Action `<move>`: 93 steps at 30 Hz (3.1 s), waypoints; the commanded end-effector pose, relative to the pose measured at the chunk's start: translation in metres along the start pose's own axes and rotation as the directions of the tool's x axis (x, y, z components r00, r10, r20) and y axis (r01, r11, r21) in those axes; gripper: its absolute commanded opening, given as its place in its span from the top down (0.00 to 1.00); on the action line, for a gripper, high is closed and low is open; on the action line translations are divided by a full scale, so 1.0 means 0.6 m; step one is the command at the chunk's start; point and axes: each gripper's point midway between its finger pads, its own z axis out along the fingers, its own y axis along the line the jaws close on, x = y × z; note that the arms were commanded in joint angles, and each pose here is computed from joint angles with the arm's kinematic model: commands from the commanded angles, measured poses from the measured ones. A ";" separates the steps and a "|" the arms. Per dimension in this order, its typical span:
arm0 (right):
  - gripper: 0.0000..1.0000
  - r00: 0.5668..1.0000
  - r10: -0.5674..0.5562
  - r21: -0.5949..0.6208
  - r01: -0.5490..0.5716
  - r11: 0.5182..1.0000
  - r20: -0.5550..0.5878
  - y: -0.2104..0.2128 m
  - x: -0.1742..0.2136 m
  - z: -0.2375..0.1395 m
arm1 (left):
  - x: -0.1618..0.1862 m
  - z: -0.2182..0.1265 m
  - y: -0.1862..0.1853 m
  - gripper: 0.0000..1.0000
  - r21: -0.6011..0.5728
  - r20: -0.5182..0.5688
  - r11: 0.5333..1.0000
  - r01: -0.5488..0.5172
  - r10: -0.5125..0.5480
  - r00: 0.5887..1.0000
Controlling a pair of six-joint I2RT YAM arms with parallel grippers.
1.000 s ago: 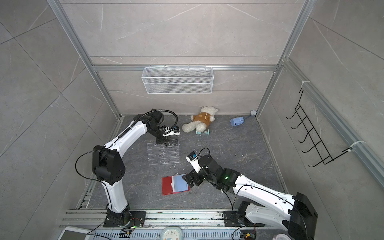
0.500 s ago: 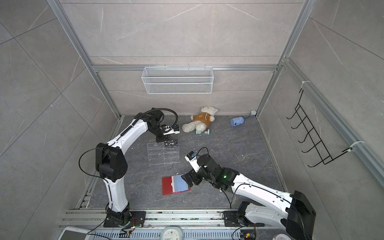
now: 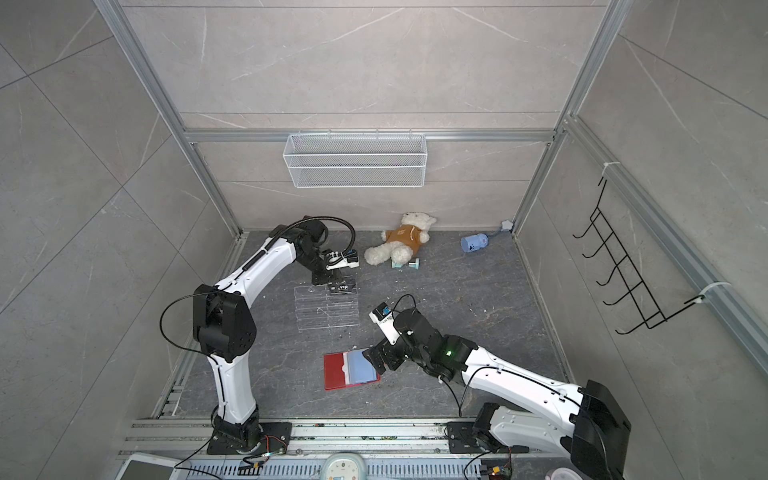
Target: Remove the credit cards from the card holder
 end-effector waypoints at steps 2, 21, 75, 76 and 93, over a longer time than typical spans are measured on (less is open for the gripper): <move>0.00 0.999 -0.023 -0.014 0.023 1.000 0.030 0.009 -0.021 -0.003 | -0.006 0.003 0.002 1.00 0.024 0.025 1.000 -0.005 0.004 1.000; 0.00 0.999 -0.027 -0.015 0.027 1.000 0.019 0.008 -0.019 0.002 | -0.004 0.012 -0.004 1.00 0.051 0.034 0.999 0.011 -0.013 0.999; 0.00 0.999 -0.015 -0.042 0.017 0.999 0.030 0.017 -0.029 0.003 | -0.049 -0.064 0.053 0.71 -0.261 0.077 0.965 0.007 0.014 0.997; 0.00 0.999 -0.014 -0.041 0.016 0.999 0.034 0.017 -0.030 0.002 | -0.054 -0.070 0.057 0.70 -0.286 0.095 0.958 0.007 0.021 0.995; 0.00 0.995 0.031 0.001 -0.031 1.000 0.091 0.005 -0.035 -0.040 | -0.127 -0.250 0.044 0.45 -0.597 0.318 0.794 0.117 0.100 0.943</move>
